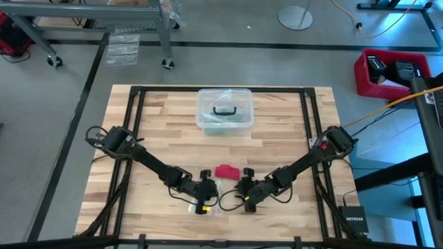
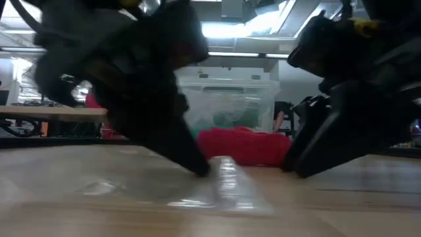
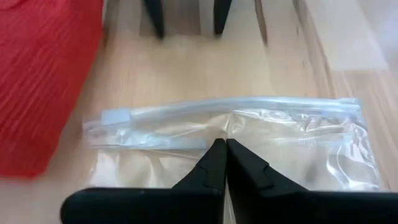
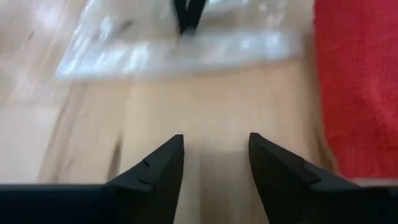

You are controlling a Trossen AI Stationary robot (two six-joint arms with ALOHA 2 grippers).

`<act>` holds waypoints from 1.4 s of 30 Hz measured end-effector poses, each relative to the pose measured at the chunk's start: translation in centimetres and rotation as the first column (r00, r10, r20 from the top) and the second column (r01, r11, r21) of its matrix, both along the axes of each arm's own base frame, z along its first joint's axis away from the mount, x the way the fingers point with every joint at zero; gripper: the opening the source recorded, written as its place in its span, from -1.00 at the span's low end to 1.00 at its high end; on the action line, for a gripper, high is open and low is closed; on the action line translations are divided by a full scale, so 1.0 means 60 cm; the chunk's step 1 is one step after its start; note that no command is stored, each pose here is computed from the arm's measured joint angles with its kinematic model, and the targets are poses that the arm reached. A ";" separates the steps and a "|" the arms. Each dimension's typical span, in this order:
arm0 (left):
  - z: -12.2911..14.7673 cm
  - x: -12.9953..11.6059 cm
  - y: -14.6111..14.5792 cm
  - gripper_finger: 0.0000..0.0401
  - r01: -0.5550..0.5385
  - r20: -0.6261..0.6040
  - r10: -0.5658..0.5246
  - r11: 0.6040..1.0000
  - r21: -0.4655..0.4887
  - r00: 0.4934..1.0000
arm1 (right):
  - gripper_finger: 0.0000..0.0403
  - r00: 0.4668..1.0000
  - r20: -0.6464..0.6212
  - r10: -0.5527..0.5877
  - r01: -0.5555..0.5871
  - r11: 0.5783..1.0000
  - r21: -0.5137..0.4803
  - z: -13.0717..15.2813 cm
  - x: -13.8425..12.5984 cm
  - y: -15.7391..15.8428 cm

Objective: Roll bandage
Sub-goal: Open the transparent zip bag

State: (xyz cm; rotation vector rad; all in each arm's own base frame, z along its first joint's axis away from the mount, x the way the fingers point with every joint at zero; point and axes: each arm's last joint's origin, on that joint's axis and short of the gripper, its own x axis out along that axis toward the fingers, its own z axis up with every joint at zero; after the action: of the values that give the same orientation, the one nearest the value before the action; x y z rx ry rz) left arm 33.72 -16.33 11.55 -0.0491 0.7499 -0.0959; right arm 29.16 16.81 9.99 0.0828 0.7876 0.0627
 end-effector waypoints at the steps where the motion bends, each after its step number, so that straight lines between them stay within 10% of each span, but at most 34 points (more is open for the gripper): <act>1: 0.006 -0.004 -0.002 -1.00 -0.005 0.002 0.005 1.000 0.015 1.000 | -0.10 1.000 -0.006 0.010 -0.009 1.000 0.008 0.003 -0.001 0.000; 29: 0.156 -0.001 0.007 -1.00 -0.088 0.441 0.011 0.984 0.154 0.898 | -0.10 0.921 0.388 0.035 0.024 0.989 -0.145 0.108 -0.034 0.005; 36: 0.143 -0.021 0.040 -1.00 -0.112 0.651 0.058 0.993 0.042 0.757 | -0.10 0.829 0.559 -0.007 0.054 0.996 -0.068 0.119 -0.061 -0.025; 42: 0.139 -0.067 0.101 -1.00 0.016 0.846 0.152 0.982 -0.187 0.512 | -0.10 0.737 0.671 -0.086 0.094 0.995 0.024 0.140 -0.053 -0.043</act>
State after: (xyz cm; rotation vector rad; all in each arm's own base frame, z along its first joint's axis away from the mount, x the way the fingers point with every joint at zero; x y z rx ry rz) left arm 29.72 -10.25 19.86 -0.1838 -0.2935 -0.0946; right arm 26.00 14.25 18.40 0.0794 0.0482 -0.0079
